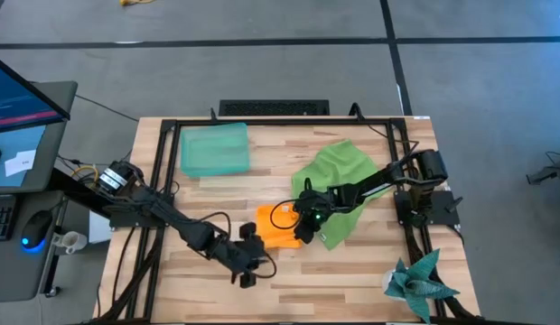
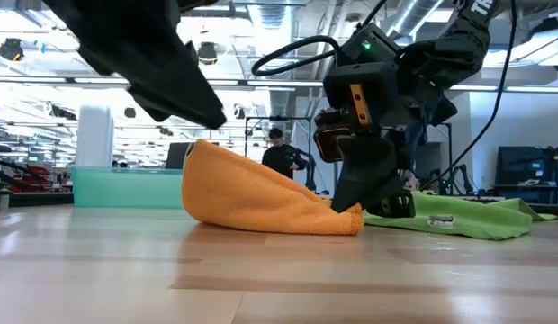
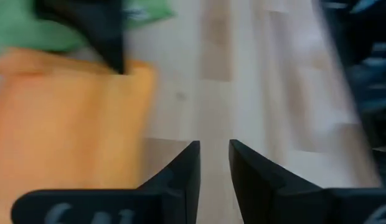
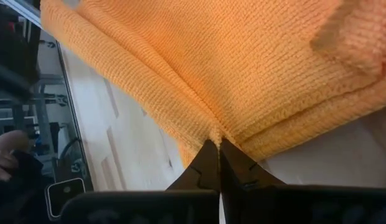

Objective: Roll microfiber towels into tight, uniform cylinder then place into a basket
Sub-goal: Roll the yellow microfiber cloth

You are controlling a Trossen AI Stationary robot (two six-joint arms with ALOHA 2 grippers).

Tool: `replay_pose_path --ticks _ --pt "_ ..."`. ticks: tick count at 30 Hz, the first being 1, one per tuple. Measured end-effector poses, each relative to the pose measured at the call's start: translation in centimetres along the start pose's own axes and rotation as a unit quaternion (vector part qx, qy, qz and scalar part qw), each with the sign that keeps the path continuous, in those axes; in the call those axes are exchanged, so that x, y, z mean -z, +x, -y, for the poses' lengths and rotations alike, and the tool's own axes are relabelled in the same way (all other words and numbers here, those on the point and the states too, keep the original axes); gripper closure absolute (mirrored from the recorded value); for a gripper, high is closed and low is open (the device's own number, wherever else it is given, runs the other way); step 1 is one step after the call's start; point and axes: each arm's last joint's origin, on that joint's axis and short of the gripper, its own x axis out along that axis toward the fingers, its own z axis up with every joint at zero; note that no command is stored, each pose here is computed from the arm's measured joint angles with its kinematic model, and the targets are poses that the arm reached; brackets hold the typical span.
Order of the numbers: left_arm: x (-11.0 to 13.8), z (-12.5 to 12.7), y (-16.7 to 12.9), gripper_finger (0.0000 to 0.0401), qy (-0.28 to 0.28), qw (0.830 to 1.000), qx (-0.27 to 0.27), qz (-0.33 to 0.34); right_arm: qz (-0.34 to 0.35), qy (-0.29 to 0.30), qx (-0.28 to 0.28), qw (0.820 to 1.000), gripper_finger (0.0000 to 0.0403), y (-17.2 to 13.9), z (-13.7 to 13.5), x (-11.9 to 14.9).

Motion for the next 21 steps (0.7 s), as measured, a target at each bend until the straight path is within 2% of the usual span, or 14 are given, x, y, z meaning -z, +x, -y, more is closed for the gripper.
replay_pose_path --ticks 3,8,14,21 --pt "0.1 -1.0 0.2 0.0335 0.008 0.998 -0.054 -0.006 0.0 0.0 0.0 1.0 0.0391 0.0 0.0 0.0" --pt "0.2 -2.7 0.5 0.0341 -0.001 0.995 -0.092 -0.037 0.0 -0.002 0.0 1.0 0.0391 0.0 0.0 0.0" --pt "1.3 -4.1 0.9 0.0342 -0.034 0.992 -0.103 -0.063 0.0 -0.004 0.0 1.0 0.0389 0.0 0.0 0.0" --pt "1.9 -4.1 0.9 0.0343 -0.042 0.991 -0.102 -0.071 0.0 -0.004 -0.002 1.0 0.0388 0.0 0.0 0.0"
